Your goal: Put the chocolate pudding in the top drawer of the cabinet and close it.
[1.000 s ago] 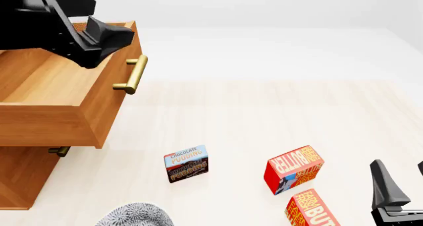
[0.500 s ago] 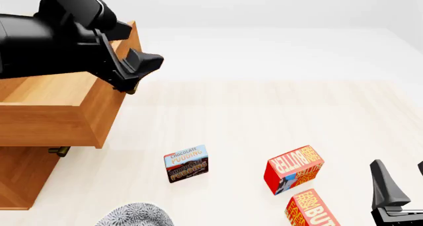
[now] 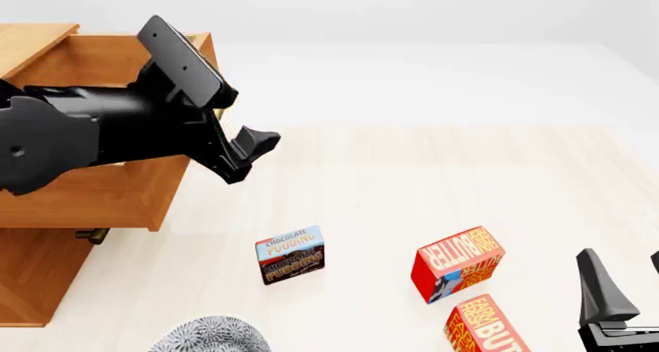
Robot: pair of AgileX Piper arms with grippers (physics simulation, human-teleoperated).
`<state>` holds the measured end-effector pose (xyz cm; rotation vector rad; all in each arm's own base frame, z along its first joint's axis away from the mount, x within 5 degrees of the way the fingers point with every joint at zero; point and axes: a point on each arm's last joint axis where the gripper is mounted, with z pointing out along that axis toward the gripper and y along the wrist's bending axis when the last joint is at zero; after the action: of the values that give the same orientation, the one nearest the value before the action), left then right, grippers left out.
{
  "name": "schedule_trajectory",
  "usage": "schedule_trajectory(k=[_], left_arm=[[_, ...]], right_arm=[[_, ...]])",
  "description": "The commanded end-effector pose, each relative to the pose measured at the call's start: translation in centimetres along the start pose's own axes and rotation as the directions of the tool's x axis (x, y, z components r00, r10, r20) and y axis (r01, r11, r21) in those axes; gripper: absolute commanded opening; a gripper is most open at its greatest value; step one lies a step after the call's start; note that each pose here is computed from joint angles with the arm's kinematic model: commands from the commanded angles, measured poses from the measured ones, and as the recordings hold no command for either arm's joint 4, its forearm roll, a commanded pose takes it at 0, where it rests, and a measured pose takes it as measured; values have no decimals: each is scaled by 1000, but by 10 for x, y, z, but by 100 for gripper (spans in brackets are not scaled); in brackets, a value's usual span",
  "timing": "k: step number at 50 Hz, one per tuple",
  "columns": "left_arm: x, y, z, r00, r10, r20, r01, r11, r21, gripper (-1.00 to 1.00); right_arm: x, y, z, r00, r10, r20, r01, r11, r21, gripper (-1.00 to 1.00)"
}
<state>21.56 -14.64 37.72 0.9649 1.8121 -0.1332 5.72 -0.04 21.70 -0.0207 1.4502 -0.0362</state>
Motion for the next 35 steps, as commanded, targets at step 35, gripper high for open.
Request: schedule_trajectory(k=[35], left_arm=[[49,-24,49,997,26,-79,-22,999,46,100]], right_arm=[[0,0,0,1000,0,0,0,1000,0,100]])
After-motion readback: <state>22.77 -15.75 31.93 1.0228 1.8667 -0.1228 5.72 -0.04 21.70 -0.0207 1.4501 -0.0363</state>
